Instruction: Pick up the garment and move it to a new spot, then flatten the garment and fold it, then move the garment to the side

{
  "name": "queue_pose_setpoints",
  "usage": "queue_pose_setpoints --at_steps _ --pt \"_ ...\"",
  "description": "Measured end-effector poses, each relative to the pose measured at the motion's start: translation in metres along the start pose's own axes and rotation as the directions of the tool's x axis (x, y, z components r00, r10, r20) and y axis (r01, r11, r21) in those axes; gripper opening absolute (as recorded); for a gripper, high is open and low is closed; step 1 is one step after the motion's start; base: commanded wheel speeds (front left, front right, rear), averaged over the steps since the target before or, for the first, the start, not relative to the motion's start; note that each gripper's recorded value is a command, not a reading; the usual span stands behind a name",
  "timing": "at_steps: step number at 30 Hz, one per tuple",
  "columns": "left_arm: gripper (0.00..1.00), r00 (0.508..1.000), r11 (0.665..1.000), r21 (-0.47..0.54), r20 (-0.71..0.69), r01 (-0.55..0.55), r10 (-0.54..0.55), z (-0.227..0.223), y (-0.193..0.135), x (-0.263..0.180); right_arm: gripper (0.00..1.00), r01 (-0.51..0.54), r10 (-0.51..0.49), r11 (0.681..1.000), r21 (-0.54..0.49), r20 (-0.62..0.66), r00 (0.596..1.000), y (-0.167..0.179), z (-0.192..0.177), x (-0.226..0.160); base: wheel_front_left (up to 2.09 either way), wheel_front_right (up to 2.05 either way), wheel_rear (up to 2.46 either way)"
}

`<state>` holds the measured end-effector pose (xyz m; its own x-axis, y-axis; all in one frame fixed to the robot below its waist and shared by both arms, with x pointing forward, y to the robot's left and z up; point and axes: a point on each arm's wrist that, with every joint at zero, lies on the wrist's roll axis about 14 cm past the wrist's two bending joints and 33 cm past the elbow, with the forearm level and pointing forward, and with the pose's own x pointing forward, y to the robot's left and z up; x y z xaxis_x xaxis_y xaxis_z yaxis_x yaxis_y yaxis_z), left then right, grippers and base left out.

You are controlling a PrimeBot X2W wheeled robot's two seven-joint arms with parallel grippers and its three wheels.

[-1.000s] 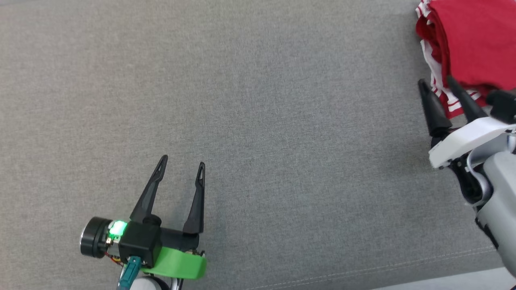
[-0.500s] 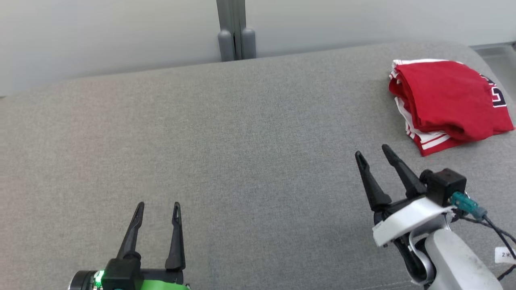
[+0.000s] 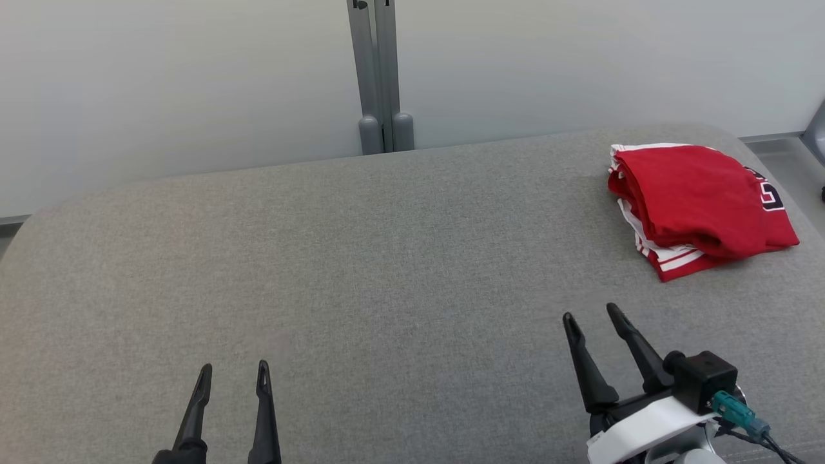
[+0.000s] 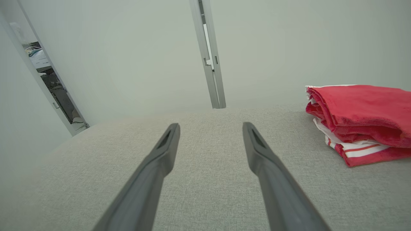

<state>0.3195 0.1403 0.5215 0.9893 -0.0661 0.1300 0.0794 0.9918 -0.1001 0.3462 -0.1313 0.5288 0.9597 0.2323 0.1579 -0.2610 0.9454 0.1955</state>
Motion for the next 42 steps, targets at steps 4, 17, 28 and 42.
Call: queue_pose_setpoints --at_steps 4,17,28,42 --pt "1.0 1.0 1.0 0.001 -0.01 -0.007 0.007 -0.003 0.003 -0.005 1.0 -0.02 0.019 1.0 -0.005 -0.01 1.0 0.008 -0.004 -0.003 0.0 0.0 0.0" --pt "1.0 0.999 1.0 0.006 -0.021 -0.031 0.031 -0.006 0.014 -0.012 1.0 -0.036 0.036 0.999 -0.006 -0.005 0.999 0.017 -0.004 -0.002 0.0 0.0 0.0" --pt "1.0 0.999 0.999 0.021 -0.029 -0.026 0.027 -0.009 0.014 -0.014 1.0 -0.022 0.022 1.0 -0.004 -0.003 1.0 0.014 -0.003 -0.005 0.0 0.0 0.0" --pt "0.0 0.99 0.992 -0.103 -0.128 -0.075 0.062 -0.034 0.021 -0.021 0.0 0.054 -0.043 0.992 0.115 -0.098 0.994 0.0 -0.03 -0.018 0.0 0.0 0.0"
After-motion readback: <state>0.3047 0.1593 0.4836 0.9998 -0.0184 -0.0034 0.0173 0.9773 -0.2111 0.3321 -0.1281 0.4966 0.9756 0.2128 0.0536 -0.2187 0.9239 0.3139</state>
